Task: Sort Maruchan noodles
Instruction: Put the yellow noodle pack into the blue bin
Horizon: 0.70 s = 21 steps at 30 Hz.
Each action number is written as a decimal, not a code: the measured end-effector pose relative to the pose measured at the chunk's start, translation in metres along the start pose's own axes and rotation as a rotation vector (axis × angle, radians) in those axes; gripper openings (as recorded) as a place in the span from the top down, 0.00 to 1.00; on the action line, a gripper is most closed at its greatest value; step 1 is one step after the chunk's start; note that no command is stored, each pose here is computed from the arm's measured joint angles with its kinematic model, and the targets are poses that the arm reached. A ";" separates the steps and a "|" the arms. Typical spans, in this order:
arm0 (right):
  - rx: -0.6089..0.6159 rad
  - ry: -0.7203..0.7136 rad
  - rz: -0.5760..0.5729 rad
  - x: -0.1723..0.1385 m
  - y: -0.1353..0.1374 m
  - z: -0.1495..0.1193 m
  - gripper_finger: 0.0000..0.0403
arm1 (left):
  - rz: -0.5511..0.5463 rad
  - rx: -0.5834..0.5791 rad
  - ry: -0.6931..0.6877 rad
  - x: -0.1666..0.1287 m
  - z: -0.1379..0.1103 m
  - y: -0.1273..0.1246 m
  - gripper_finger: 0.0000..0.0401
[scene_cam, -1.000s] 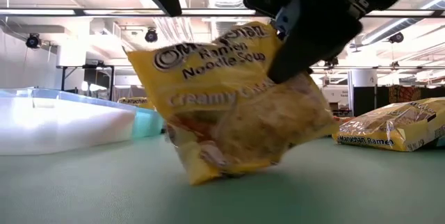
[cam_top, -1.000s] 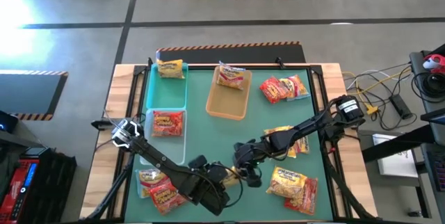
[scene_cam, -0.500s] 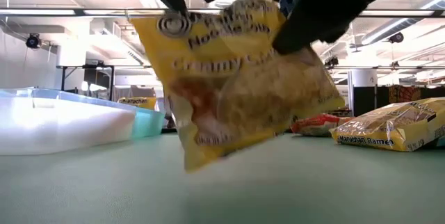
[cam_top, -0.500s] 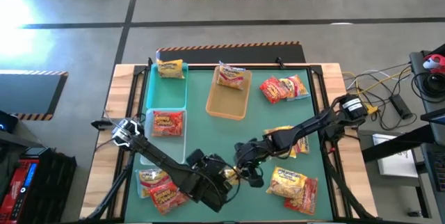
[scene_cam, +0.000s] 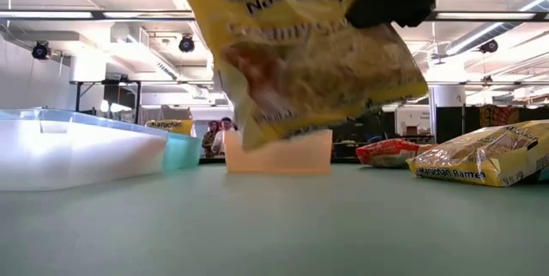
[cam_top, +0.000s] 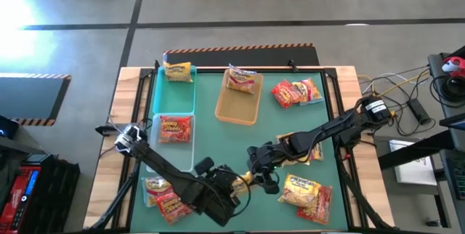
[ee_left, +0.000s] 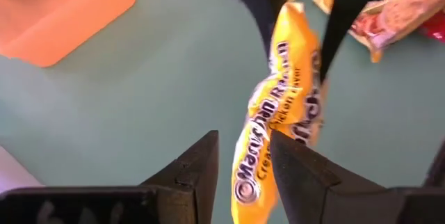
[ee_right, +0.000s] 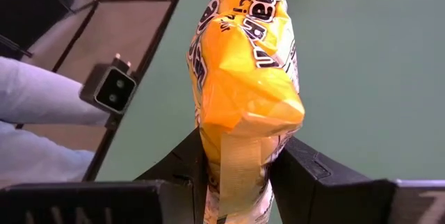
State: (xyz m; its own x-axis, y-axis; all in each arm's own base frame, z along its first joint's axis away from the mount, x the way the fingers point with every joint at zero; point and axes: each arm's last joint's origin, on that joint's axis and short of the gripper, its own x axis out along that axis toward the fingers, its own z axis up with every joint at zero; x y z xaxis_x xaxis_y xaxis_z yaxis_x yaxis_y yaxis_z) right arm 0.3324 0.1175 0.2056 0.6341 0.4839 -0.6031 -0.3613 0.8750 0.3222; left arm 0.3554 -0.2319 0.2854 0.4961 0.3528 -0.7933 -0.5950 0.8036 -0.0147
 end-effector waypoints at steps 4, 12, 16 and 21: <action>-0.011 0.008 -0.003 0.000 0.000 -0.001 0.73 | -0.050 0.058 0.055 -0.009 -0.003 -0.003 0.72; -0.007 0.026 -0.007 0.000 -0.001 -0.002 0.73 | -0.148 0.027 -0.034 -0.032 -0.037 -0.025 0.72; -0.010 0.025 -0.007 0.000 -0.001 -0.002 0.73 | -0.095 0.043 -0.235 -0.024 -0.037 -0.034 0.72; -0.021 0.025 -0.008 0.000 -0.001 -0.002 0.73 | -0.055 0.015 -0.206 -0.021 -0.042 -0.029 0.72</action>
State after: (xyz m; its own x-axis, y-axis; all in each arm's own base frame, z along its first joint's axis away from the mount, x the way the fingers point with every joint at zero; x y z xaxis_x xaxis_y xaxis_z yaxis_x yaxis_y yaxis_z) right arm 0.3309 0.1168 0.2038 0.6197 0.4765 -0.6236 -0.3708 0.8781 0.3024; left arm 0.3358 -0.2829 0.2770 0.6474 0.3978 -0.6501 -0.5551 0.8306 -0.0445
